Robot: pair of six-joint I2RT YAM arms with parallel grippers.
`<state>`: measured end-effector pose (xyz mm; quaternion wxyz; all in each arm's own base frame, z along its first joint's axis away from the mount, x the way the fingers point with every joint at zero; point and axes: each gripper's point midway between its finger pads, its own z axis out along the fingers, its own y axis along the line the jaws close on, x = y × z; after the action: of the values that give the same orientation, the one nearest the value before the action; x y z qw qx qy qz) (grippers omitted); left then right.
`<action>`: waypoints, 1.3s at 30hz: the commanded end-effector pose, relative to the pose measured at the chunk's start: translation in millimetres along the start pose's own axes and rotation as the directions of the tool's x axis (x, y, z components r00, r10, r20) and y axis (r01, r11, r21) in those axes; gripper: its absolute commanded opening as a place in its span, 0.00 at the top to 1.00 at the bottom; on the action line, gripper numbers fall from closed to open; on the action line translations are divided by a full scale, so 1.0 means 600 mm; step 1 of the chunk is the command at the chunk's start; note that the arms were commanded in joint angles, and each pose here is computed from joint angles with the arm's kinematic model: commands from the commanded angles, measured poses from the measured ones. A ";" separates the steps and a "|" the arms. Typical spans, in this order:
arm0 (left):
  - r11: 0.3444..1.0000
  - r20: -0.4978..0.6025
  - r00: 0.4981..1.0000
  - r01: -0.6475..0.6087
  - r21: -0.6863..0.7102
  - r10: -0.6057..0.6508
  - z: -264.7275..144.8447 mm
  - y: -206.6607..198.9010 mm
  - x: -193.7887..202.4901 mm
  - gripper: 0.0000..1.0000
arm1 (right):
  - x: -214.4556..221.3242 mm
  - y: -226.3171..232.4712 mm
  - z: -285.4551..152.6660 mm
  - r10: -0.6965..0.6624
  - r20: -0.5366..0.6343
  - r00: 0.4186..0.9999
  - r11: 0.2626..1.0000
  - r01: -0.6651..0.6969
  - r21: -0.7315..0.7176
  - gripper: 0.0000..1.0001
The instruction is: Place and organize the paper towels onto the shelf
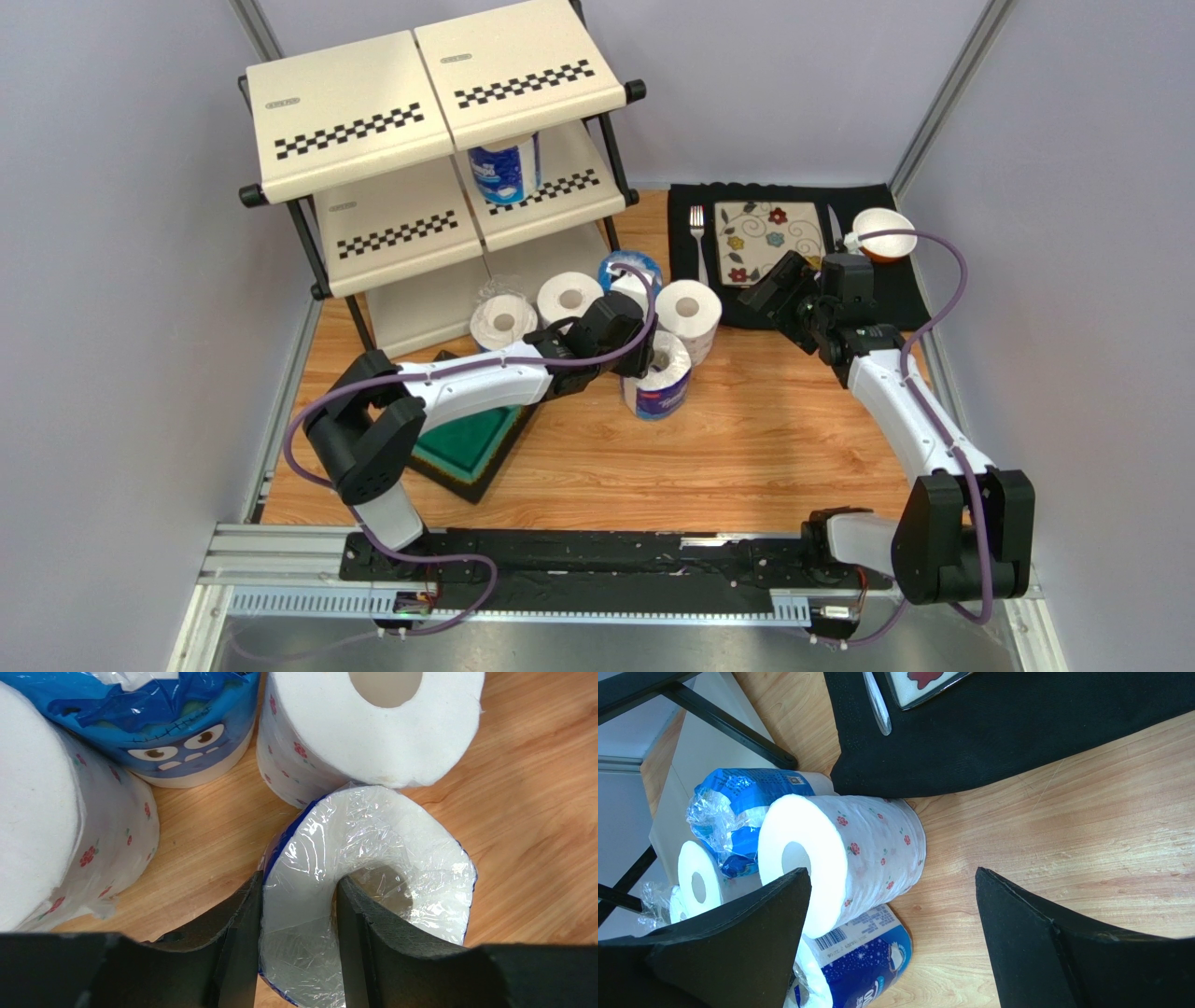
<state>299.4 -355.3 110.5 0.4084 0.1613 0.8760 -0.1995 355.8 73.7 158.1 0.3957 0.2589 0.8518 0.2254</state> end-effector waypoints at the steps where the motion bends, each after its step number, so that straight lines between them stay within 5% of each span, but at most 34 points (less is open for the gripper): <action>1: 0.998 -0.046 0.999 0.003 0.062 0.000 -0.010 -0.017 0.013 0.78 | -0.019 0.019 -0.014 -0.005 0.039 0.999 0.999 0.006 -0.041 0.09; 9: 0.999 0.111 0.994 -0.012 0.053 0.006 -0.100 -0.012 -0.081 0.86 | -0.020 0.020 -0.013 0.000 0.036 0.999 0.999 0.001 -0.046 0.09; 16: 0.979 0.298 0.948 -0.048 -0.197 0.107 -0.210 0.075 -0.172 0.86 | -0.018 0.022 -0.010 0.006 0.027 1.000 0.999 -0.005 -0.052 0.09; 21: 0.914 0.509 0.853 0.107 -0.392 0.118 -0.310 0.167 -0.213 0.83 | -0.017 0.024 -0.009 0.012 0.024 1.000 0.998 -0.011 -0.057 0.09; 25: 0.867 0.704 0.701 0.276 -0.416 0.114 -0.400 0.218 -0.251 0.82 | -0.019 0.025 -0.010 0.013 0.026 1.000 0.998 -0.011 -0.059 0.09; 31: 0.800 0.824 0.550 0.429 -0.419 0.137 -0.472 0.283 -0.261 0.82 | -0.016 0.024 -0.009 0.015 0.021 1.000 0.998 -0.013 -0.058 0.09; 39: 0.781 0.890 0.420 0.490 -0.388 0.178 -0.529 0.310 -0.299 0.82 | -0.015 0.022 -0.006 0.013 0.019 1.000 0.998 -0.012 -0.056 0.09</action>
<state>295.6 -82.5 337.0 0.7673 -0.1376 0.6255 0.0335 355.4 76.4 159.5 0.3924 0.2570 0.8511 0.2359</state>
